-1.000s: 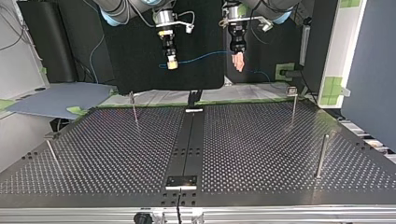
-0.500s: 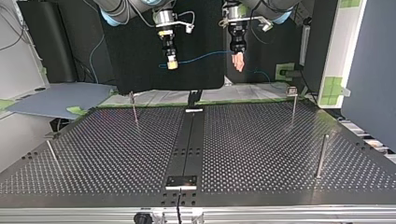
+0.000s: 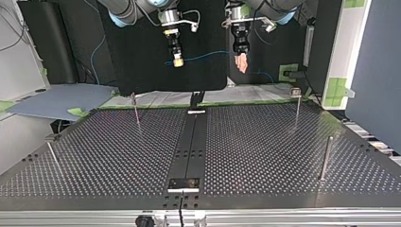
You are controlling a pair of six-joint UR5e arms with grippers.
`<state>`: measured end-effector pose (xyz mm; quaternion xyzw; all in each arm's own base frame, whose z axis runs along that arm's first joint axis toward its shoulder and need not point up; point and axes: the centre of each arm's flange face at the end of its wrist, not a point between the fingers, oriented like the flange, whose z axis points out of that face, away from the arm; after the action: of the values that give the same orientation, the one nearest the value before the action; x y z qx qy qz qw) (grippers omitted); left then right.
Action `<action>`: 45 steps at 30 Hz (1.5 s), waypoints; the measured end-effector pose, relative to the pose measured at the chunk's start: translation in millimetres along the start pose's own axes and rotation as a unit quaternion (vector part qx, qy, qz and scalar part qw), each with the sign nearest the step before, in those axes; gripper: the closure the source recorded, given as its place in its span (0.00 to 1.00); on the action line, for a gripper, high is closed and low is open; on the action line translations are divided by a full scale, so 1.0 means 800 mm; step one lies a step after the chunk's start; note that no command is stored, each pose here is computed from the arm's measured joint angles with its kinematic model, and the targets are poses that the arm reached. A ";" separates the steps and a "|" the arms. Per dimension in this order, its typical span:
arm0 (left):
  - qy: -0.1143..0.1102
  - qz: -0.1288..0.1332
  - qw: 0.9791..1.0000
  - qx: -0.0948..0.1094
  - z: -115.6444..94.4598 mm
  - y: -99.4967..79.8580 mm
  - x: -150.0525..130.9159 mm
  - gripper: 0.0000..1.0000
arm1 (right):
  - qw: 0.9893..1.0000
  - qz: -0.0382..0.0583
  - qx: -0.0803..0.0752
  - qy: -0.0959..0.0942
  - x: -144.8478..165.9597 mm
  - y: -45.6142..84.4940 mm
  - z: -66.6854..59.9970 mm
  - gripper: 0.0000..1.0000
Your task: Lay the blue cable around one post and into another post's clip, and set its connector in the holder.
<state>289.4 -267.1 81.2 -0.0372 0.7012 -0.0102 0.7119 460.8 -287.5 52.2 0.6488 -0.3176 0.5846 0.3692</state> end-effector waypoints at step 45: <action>0.079 0.055 0.995 -0.008 -0.039 0.023 0.026 0.00 | 1.000 0.021 -0.008 -0.001 0.022 -0.010 -0.007 1.00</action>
<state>257.6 -251.7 58.8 -0.0031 0.7565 0.0313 0.6533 466.6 -278.6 69.0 0.6397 -0.3361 0.5890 0.3618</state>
